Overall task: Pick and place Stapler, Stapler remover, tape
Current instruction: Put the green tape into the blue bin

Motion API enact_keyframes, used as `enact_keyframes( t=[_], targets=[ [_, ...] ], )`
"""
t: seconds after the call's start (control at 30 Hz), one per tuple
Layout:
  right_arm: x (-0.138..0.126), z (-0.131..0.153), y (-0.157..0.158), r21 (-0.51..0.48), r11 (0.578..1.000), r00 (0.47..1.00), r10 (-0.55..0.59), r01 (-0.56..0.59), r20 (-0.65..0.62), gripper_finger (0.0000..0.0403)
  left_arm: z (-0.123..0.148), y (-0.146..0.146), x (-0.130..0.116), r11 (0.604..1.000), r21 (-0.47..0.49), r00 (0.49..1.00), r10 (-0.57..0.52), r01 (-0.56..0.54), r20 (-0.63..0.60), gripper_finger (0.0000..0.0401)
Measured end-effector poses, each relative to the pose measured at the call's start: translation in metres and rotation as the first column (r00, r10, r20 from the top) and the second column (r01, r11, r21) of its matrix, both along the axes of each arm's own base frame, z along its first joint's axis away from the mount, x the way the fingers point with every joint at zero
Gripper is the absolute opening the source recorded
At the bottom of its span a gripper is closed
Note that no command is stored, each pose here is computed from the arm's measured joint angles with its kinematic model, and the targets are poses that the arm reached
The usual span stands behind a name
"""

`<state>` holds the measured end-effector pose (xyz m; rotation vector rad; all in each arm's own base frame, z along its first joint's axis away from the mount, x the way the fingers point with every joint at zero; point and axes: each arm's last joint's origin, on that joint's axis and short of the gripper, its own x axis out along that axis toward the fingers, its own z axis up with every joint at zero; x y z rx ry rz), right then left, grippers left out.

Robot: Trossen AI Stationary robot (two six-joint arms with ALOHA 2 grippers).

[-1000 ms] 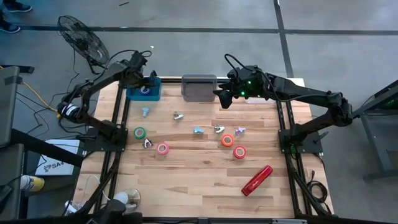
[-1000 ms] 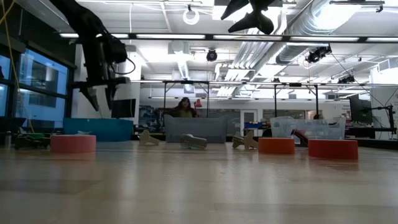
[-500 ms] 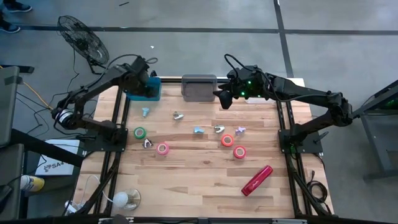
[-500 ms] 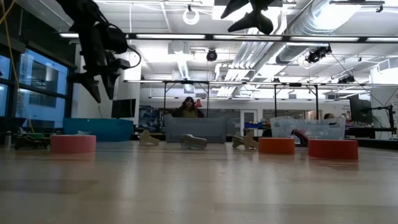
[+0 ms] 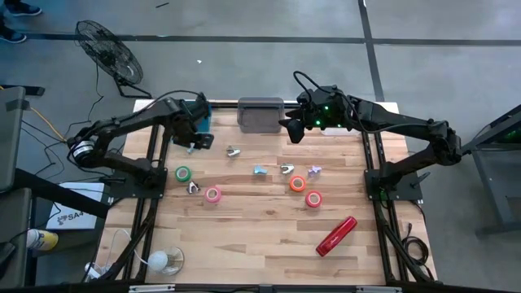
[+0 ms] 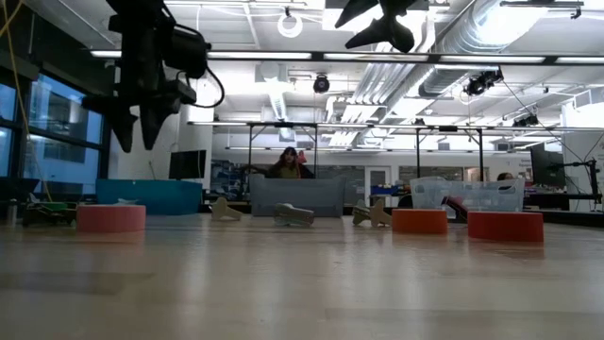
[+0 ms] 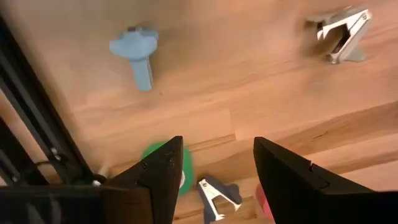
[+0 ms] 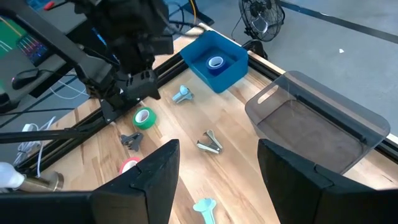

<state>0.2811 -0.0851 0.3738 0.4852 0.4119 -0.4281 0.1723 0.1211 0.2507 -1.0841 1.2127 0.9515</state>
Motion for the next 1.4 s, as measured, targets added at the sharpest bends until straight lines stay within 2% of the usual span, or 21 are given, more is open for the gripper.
enact_keyframes(
  t=[0.33,0.57,0.73,0.83,1.1,1.4],
  targets=[
    [0.000,0.000,0.001,0.006,1.000,1.000,0.030,-0.030,0.001,0.0209,-0.037,-0.039,0.001,0.994,-0.080,0.986,0.067,-0.080,-0.150,0.0192],
    [0.000,0.000,0.001,-0.003,0.998,0.998,0.057,-0.057,-0.003,0.0209,-0.053,-0.055,0.006,0.992,-0.061,0.985,0.105,-0.115,-0.139,0.0192],
    [0.000,0.000,0.001,-0.008,0.998,0.998,0.062,-0.062,-0.007,0.0209,-0.064,-0.066,0.004,0.987,-0.047,0.974,0.145,-0.155,-0.175,0.0192],
    [0.000,0.000,0.001,-0.014,0.998,0.998,0.065,-0.065,-0.009,0.0209,-0.072,-0.070,-0.001,0.983,-0.050,0.965,0.164,-0.178,-0.204,0.0192],
    [0.000,0.000,0.001,-0.014,0.998,0.998,0.065,-0.065,-0.011,0.0209,-0.084,-0.069,0.002,0.981,-0.053,0.976,0.176,-0.184,-0.129,0.0192],
    [0.000,-0.001,0.001,-0.013,0.998,0.998,0.065,-0.066,-0.012,0.0209,-0.093,-0.070,-0.004,0.978,-0.044,0.968,0.193,-0.202,-0.160,0.0192]
  ],
)
